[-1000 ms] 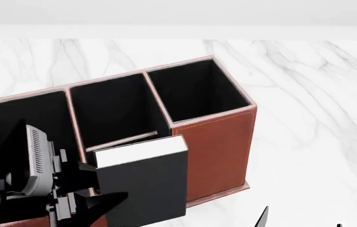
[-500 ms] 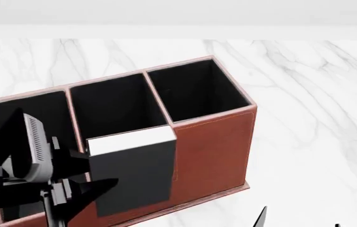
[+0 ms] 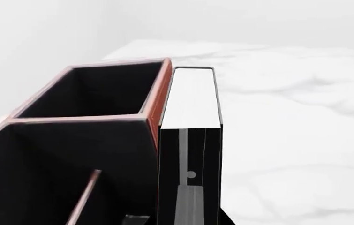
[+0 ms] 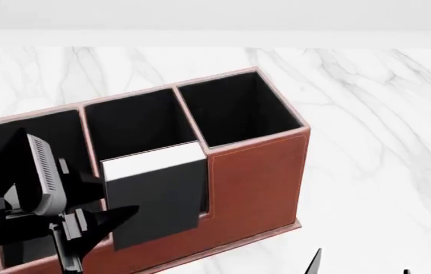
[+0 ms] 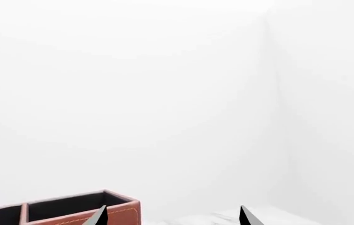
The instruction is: Pick up the book and place it in the back compartment of the caddy.
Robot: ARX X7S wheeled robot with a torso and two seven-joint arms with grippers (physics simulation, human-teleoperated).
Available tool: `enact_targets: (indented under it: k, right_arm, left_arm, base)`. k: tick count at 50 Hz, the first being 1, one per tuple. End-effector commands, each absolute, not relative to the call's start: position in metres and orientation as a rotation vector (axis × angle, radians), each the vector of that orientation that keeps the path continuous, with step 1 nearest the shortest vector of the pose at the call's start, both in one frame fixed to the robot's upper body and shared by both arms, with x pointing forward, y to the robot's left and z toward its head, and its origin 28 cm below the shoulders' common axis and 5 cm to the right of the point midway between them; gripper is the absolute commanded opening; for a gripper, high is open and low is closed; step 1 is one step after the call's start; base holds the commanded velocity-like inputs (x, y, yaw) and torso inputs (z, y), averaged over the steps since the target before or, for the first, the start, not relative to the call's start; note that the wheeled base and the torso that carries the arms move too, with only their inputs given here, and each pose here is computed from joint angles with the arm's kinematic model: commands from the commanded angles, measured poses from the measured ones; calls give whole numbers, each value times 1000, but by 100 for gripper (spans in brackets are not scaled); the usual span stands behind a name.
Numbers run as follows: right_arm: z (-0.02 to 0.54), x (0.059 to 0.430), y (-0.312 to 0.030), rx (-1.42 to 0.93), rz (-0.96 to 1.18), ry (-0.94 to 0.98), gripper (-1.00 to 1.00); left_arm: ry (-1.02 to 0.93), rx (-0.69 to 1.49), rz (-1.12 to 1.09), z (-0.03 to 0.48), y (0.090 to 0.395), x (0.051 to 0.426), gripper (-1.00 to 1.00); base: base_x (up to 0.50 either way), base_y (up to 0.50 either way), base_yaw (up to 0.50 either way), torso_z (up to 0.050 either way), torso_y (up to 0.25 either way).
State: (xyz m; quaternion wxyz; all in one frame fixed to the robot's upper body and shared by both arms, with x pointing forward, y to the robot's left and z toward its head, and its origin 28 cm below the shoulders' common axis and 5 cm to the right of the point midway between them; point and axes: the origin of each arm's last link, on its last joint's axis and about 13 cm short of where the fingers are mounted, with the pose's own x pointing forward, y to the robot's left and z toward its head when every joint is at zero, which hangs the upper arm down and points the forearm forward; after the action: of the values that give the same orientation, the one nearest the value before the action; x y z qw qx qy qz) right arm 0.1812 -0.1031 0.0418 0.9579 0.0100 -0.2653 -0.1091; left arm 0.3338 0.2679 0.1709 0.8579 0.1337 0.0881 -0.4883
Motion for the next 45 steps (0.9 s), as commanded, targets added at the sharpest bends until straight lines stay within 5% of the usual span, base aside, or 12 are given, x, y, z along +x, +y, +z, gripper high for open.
enact_targets:
  k: [1, 45]
  right_arm:
    - [42, 182, -103, 21, -219, -536, 100]
    - [41, 182, -103, 20, -219, -537, 100]
  left_arm:
    - [125, 225, -1001, 181, 268, 341, -100]
    - [140, 115, -1026, 176, 280, 384, -100]
  base:
    - [0, 0, 0, 0, 0]
    - [0, 0, 0, 0, 1]
